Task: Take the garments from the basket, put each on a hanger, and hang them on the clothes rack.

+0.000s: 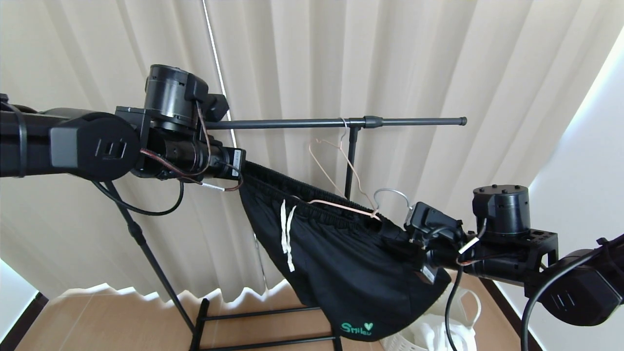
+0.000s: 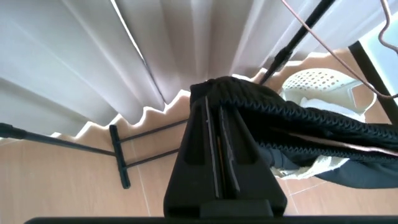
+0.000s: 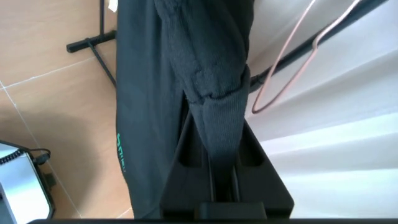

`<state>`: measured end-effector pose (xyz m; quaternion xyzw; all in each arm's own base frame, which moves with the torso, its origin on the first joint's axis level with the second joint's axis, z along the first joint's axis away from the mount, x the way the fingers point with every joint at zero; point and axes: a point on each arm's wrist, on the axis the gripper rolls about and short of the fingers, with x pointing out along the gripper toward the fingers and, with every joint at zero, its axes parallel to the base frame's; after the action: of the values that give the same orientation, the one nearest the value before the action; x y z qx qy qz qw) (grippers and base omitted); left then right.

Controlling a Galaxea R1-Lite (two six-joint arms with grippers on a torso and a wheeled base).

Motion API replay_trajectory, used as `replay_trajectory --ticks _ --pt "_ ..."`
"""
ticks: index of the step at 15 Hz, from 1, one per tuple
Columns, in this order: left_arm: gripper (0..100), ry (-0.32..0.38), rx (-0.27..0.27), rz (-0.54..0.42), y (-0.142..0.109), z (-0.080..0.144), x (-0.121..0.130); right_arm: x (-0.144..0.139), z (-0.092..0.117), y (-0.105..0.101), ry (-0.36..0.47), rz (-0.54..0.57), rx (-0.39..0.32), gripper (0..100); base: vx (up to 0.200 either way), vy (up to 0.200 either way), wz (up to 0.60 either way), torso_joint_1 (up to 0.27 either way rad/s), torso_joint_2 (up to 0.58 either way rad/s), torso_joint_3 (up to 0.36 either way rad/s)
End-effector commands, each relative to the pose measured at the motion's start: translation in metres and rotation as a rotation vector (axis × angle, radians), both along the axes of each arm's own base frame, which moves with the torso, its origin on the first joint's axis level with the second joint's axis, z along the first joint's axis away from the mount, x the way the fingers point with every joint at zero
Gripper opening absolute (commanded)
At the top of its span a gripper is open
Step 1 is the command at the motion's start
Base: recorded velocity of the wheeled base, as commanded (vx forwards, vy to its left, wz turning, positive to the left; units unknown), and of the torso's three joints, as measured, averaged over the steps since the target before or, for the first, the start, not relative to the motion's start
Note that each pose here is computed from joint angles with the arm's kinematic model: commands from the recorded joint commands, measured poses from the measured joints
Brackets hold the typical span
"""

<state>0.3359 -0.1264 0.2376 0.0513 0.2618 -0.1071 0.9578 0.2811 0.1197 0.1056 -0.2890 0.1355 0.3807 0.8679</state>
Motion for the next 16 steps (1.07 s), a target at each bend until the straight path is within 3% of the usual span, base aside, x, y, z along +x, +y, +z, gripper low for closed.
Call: replay_trajectory --ticks 1,6,8,12,16 --pt "0 0.028 0.022 -0.066 -0.016 0.006 -0.016 0.005 -0.006 0.006 0.007 -0.021 -0.022 0 0.0 0.0 0.0 0.0 0.0 0.0" --pt "0 0.192 0.089 -0.2 -0.055 0.002 -0.05 0.01 -0.007 0.017 -0.015 -0.089 -0.063 0 0.0 0.0 0.0 0.0 0.0 0.0" --pt "0 0.251 0.107 -0.217 -0.064 -0.007 -0.056 0.011 -0.002 0.022 -0.012 -0.138 -0.029 0 0.0 0.0 0.0 0.0 0.0 0.0" --pt "0 0.292 0.063 -0.228 -0.085 -0.014 -0.064 0.007 0.0 0.035 -0.007 -0.168 -0.003 0 0.0 0.0 0.0 0.0 0.0 0.0" --pt "0 0.304 -0.046 -0.182 -0.098 -0.01 -0.059 0.003 -0.009 0.04 0.001 -0.188 -0.047 0 0.0 0.0 0.0 0.0 0.0 0.0"
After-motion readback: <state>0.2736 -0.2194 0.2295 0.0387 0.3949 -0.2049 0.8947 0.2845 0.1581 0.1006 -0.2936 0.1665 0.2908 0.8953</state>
